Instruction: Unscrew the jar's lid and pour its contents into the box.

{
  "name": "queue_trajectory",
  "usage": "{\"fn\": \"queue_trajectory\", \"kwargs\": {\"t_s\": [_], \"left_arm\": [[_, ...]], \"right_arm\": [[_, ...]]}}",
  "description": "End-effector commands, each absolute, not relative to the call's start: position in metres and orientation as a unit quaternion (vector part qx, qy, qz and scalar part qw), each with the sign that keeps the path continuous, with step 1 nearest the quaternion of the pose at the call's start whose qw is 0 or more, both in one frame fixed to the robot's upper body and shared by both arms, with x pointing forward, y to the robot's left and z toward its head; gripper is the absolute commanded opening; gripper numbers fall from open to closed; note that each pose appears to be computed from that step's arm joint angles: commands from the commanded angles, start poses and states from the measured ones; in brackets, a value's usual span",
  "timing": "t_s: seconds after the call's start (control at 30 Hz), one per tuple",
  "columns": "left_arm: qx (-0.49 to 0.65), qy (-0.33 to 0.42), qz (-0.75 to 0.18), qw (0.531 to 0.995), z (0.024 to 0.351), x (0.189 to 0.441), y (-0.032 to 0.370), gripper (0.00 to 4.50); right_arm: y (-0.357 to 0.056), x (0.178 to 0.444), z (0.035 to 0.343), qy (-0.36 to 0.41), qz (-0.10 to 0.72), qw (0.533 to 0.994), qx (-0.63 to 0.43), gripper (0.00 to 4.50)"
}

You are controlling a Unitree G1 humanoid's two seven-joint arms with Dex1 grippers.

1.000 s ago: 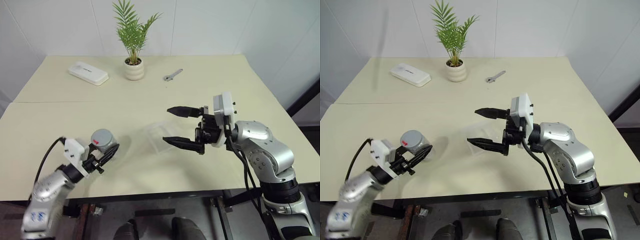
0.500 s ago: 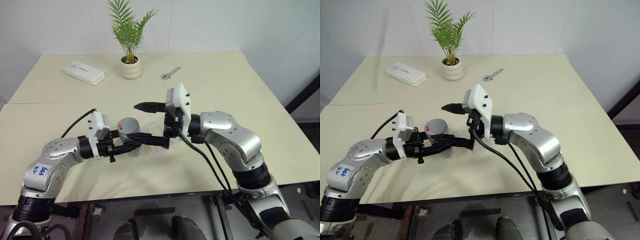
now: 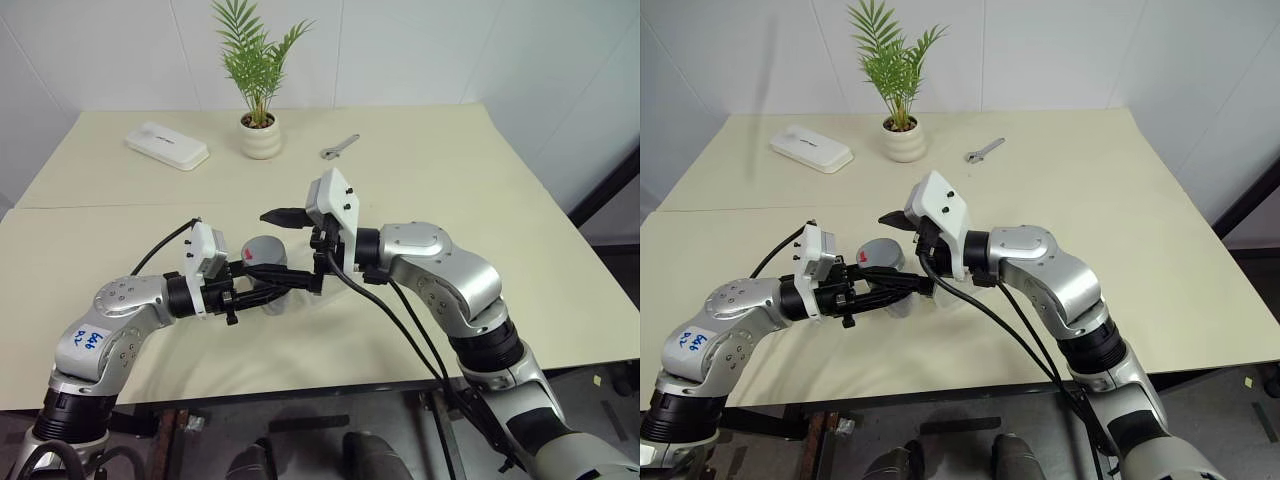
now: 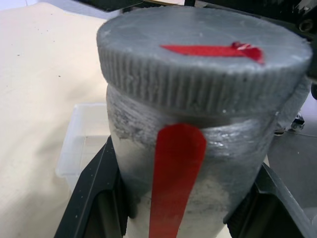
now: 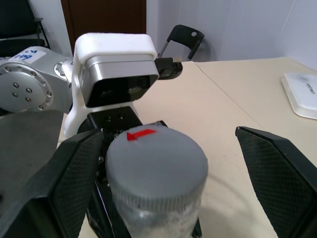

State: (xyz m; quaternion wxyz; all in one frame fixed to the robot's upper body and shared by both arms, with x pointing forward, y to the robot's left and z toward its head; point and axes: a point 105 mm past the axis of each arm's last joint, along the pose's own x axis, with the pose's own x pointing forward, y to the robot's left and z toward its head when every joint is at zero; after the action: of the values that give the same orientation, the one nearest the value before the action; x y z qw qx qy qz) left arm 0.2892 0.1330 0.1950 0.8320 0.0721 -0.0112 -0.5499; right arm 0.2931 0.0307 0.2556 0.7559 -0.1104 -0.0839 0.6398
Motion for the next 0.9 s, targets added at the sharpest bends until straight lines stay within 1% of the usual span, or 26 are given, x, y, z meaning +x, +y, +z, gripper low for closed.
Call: {"fn": "queue_trajectory", "kwargs": {"t_s": [0.03,0.13,0.27,0.43,0.5,0.6,0.7,0.83,0.9], "left_arm": [[0.087,-0.034,-0.554,0.827,0.206,0.285,0.129,1.94],[0.087,-0.036,-0.554,0.827,0.206,0.285,0.13,1.94],[0.088,-0.04,-0.552,0.828,0.209,0.286,0.131,1.94],[0.09,-0.042,-0.554,0.827,0.212,0.285,0.134,1.94],[0.091,-0.043,-0.557,0.824,0.212,0.285,0.136,1.94],[0.087,-0.047,-0.577,0.811,0.214,0.282,0.139,1.94],[0.087,-0.053,-0.612,0.784,0.218,0.276,0.138,1.94],[0.095,-0.061,-0.645,0.756,0.222,0.272,0.136,1.94],[0.1,-0.064,-0.655,0.746,0.223,0.271,0.134,1.94]], "right_arm": [[0.035,0.287,0.263,-0.097,0.65,0.746,-0.113,4.5],[0.035,0.287,0.262,-0.095,0.652,0.744,-0.112,3.89],[0.036,0.286,0.258,-0.087,0.659,0.738,-0.116,2.58],[0.035,0.286,0.261,-0.09,0.664,0.735,-0.107,2.55],[0.033,0.283,0.262,-0.093,0.676,0.723,-0.108,2.55],[0.024,0.27,0.266,-0.108,0.726,0.67,-0.113,2.55],[0.014,0.264,0.27,-0.115,0.766,0.619,-0.129,2.55],[0.005,0.264,0.276,-0.112,0.796,0.576,-0.147,2.55],[0.003,0.266,0.278,-0.113,0.803,0.564,-0.153,2.55]]}}
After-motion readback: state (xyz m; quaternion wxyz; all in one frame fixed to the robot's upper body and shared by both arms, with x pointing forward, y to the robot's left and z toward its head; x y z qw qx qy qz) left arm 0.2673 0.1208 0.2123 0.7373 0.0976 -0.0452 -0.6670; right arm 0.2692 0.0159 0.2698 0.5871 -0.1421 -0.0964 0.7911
